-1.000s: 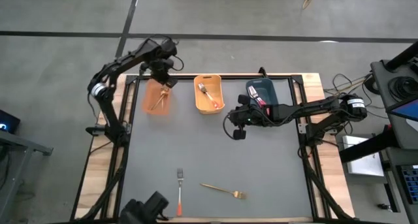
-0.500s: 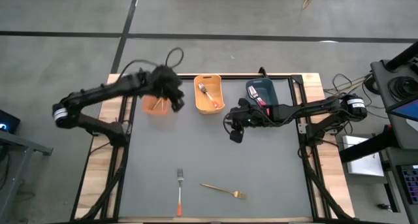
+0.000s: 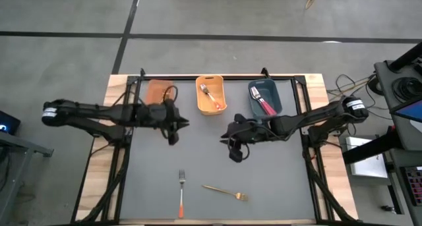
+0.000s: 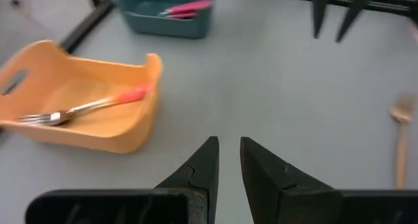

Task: Sort silverware by color (type)
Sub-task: Put the orange fork into the yellow bin

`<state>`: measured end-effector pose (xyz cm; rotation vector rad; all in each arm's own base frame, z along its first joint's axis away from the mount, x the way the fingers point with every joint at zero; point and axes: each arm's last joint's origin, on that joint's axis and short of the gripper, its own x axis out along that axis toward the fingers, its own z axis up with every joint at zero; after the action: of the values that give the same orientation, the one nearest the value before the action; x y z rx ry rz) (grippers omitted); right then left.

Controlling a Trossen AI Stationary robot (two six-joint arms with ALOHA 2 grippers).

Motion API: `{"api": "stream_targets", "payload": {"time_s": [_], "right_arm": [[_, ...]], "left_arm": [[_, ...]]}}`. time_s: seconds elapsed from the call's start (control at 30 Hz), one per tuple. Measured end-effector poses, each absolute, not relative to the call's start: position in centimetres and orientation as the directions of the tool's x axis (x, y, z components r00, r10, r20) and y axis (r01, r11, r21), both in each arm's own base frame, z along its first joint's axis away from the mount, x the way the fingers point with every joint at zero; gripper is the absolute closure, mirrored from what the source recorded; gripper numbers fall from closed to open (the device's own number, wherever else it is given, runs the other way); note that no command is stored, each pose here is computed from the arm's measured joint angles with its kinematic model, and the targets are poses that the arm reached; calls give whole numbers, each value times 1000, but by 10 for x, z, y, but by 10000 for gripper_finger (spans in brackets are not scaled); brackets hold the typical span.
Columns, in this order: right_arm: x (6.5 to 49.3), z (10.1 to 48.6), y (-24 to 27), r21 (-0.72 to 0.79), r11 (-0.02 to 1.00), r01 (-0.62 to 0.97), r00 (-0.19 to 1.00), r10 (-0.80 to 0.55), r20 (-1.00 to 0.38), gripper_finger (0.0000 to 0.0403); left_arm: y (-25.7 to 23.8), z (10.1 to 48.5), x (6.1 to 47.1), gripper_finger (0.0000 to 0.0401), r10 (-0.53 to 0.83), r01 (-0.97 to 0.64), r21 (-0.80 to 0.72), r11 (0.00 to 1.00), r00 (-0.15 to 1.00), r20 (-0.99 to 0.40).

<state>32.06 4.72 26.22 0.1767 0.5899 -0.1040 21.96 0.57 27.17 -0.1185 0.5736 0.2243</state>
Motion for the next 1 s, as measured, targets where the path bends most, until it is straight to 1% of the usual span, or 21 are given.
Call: {"api": "stream_targets", "payload": {"time_s": [0.13, 0.27, 0.57, 0.67, 0.83, 0.9, 1.0], "right_arm": [[330, 269, 62, 147, 982, 116, 829, -15, -558, 330], [339, 271, 77, 177, 978, 108, 807, 17, -590, 330], [362, 257, 114, 270, 946, 180, 727, 56, -684, 330], [373, 251, 126, 271, 939, 212, 683, 56, -728, 330], [388, 240, 142, 236, 939, 249, 600, 42, -799, 330], [394, 236, 148, 219, 943, 252, 573, 37, -819, 330], [400, 232, 156, 233, 942, 241, 552, 65, -831, 330]], "left_arm": [[-10, 267, 219, 355, 117, -173, -50, 984, 825, -553], [-22, 264, 221, 355, 74, -122, -47, 991, 824, -561], [-36, 259, 220, 355, 25, -59, -37, 998, 802, -597], [-42, 255, 216, 355, -5, -29, -42, 999, 771, -637], [-57, 244, 212, 355, -144, 83, -123, 989, 721, -677], [-62, 238, 208, 355, -171, 110, -132, 985, 699, -694], [-69, 227, 203, 356, -189, 127, -140, 982, 669, -719]]}}
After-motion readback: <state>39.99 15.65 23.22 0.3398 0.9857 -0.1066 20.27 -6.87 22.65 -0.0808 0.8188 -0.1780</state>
